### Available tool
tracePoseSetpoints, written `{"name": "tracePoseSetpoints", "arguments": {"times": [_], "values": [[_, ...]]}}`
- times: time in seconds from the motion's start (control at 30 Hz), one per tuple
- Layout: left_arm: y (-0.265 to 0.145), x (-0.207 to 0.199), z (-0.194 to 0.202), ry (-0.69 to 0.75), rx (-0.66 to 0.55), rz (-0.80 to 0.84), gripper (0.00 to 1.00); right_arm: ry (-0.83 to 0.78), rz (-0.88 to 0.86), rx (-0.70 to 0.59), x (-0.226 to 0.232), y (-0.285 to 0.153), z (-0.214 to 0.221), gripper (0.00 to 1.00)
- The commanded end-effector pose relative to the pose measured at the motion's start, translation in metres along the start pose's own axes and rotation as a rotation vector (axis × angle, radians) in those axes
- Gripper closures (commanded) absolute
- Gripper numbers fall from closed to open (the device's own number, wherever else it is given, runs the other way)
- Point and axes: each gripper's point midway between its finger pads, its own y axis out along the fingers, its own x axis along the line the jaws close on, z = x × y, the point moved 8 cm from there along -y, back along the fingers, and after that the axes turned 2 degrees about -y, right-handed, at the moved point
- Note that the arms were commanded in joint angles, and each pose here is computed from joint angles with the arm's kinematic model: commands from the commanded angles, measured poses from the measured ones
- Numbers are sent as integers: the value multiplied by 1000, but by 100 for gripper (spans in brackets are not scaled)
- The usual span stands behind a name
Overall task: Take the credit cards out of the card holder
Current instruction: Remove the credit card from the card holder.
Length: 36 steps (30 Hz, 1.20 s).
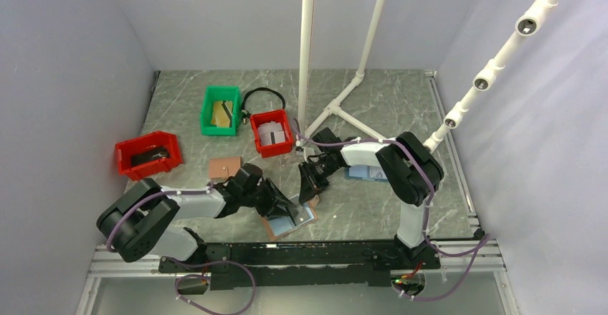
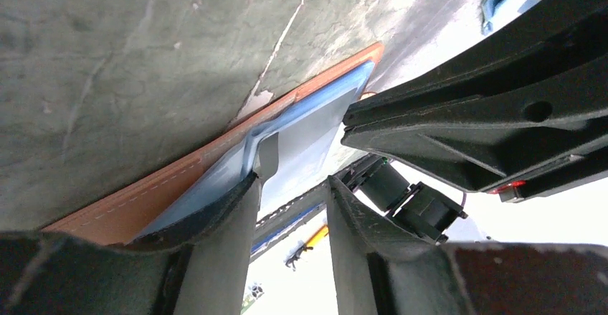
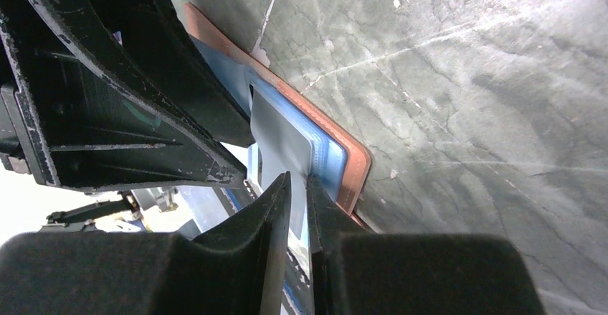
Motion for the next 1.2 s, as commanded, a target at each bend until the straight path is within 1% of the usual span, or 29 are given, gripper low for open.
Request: {"name": "tracePoseSetpoints", "arguments": {"times": [0.0,0.1,0.17,0.23,0.33,0.37,0.43,0.47,0.53,0.6,0.67,0.77,0.9,1.03,1.17], "values": [[1,1,-12,15,-134,107,55,2,-39,47,10,4,13,83],[-3,-5,-14,75,-171,139,60,2,-97,40,18,2,13,83],[-5,-15,-15,169,-188,195,64,1,-113,33,20,2,13,84],[-8,-28,-15,289,-204,253,64,0,-94,26,18,1,12,83],[-12,-37,-16,400,-218,239,62,-2,-19,16,10,1,11,83],[-12,-36,-16,401,-218,210,59,-1,7,14,7,1,10,83],[-14,-33,-17,380,-221,147,49,1,52,6,2,0,10,83],[-15,-30,-17,359,-222,111,46,3,71,0,0,-1,10,83],[-17,-26,-16,338,-214,66,44,9,107,-5,-5,-1,9,83],[-19,-24,-15,328,-200,46,44,20,129,-11,-8,-2,8,83],[-22,-26,-13,348,-194,44,43,30,128,-14,-10,-2,7,83],[-27,-22,-10,386,-168,20,37,34,96,-18,-7,-3,7,83],[-23,-19,-7,403,-99,10,36,39,51,-19,-3,-3,6,83],[-13,-22,-6,418,-44,43,37,48,13,-15,1,-2,5,83],[-5,-15,-7,400,-10,-19,38,71,-24,-12,4,-1,3,83]]}}
